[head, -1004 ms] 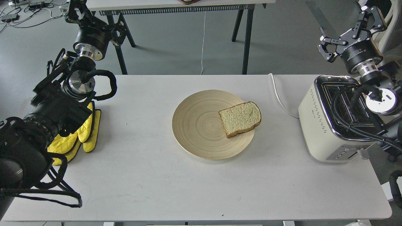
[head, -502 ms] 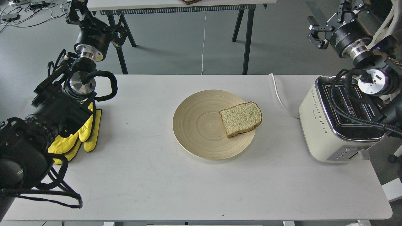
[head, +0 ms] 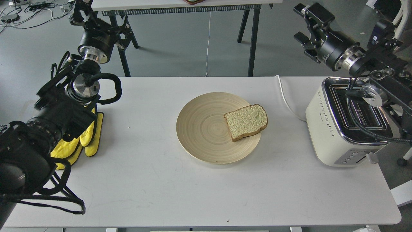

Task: Put bread in toaster with right arm
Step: 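Swing the right gripper toward the bread slice in the wooden bowl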

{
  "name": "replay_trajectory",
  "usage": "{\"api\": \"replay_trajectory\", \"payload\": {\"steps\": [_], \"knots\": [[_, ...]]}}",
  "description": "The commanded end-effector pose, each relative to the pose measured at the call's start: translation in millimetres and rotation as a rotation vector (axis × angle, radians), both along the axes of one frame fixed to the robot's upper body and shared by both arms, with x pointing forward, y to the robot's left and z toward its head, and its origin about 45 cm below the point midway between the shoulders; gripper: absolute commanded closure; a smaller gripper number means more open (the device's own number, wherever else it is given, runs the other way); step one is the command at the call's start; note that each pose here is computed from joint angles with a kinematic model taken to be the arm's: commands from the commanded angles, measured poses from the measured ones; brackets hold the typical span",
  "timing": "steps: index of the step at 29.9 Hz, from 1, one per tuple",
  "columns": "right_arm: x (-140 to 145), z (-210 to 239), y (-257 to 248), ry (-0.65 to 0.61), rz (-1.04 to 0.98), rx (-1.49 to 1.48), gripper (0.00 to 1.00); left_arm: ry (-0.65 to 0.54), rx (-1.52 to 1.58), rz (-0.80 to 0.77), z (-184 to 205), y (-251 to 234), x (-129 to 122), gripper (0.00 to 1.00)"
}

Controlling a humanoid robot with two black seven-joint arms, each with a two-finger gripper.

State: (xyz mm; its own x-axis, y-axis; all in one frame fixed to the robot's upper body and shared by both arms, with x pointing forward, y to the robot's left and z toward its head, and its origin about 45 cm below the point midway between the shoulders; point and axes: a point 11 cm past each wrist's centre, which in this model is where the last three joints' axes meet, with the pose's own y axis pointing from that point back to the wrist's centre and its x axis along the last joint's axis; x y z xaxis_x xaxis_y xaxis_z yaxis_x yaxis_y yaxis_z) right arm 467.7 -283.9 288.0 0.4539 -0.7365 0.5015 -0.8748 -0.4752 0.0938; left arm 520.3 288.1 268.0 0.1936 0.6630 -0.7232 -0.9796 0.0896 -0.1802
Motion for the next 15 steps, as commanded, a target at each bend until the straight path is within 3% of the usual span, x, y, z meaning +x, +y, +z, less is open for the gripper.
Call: {"api": "replay_trajectory", "payload": {"steps": [1, 6, 15], "knots": [[-9, -29, 4, -0.04, 0.017, -0.212, 0.01, 0.0, 0.0, 0.0, 0, 0, 0, 0.0], [-30, -74, 15, -0.027, 0.093, -0.404, 0.01, 0.0, -0.001, -0.001, 0, -1, 0, 0.0], [-42, -118, 25, 0.023, 0.112, -0.555, 0.01, 0.0, -0.002, -0.001, 0, -1, 0, 0.0]]}}
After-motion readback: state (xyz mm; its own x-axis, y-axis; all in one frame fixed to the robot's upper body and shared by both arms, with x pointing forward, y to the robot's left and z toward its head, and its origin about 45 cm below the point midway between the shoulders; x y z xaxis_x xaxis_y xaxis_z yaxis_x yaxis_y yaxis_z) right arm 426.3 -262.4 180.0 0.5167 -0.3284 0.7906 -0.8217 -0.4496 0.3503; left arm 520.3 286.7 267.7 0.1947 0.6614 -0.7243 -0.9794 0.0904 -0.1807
